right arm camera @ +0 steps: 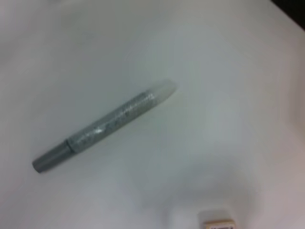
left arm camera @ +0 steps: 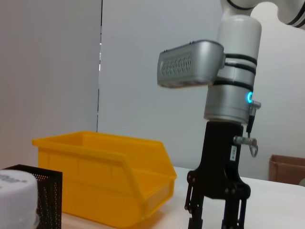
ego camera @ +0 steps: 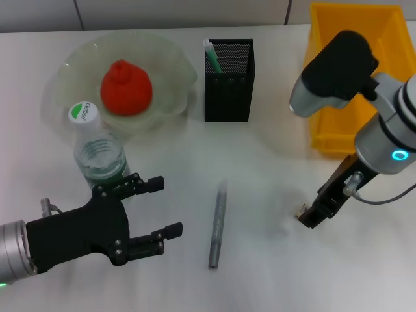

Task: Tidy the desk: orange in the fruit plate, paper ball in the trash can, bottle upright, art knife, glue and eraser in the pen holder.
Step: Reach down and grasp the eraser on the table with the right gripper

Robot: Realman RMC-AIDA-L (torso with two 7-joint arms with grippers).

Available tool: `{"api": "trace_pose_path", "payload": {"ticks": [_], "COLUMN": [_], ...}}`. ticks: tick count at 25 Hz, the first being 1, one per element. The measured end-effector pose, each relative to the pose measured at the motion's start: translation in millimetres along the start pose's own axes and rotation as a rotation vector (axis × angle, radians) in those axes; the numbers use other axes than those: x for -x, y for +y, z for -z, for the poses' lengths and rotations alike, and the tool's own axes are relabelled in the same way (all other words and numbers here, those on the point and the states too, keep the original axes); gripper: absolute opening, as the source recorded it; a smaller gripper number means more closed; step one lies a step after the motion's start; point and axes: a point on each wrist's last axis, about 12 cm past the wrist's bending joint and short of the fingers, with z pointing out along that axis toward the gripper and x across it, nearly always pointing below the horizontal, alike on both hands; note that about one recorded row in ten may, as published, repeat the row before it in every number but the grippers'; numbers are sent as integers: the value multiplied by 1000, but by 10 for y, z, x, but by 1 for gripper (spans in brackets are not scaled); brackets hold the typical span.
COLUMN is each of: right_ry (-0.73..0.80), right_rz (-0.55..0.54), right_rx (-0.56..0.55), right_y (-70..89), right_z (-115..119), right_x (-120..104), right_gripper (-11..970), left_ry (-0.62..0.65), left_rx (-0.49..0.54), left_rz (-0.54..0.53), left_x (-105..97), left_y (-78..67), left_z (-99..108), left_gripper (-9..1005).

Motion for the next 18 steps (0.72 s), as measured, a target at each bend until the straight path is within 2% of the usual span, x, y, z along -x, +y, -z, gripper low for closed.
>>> {"api": "trace_pose_path", "payload": {"ticks": [12, 18], "right_ry": [36, 46], "right_rz": [14, 20], "right_rx": [-23, -21], "right_y": [-15, -9], "right_z": [-202, -231], "right_x": [47, 69], "right_gripper": [651, 446], "left_ry": [-1, -2], "left_rx": [0, -2], "left_rz": [-1, -4], "left_x": [-3, 4], "left_y": [-6, 2], "left_z": [5, -7], "left_gripper": [785, 784]}}
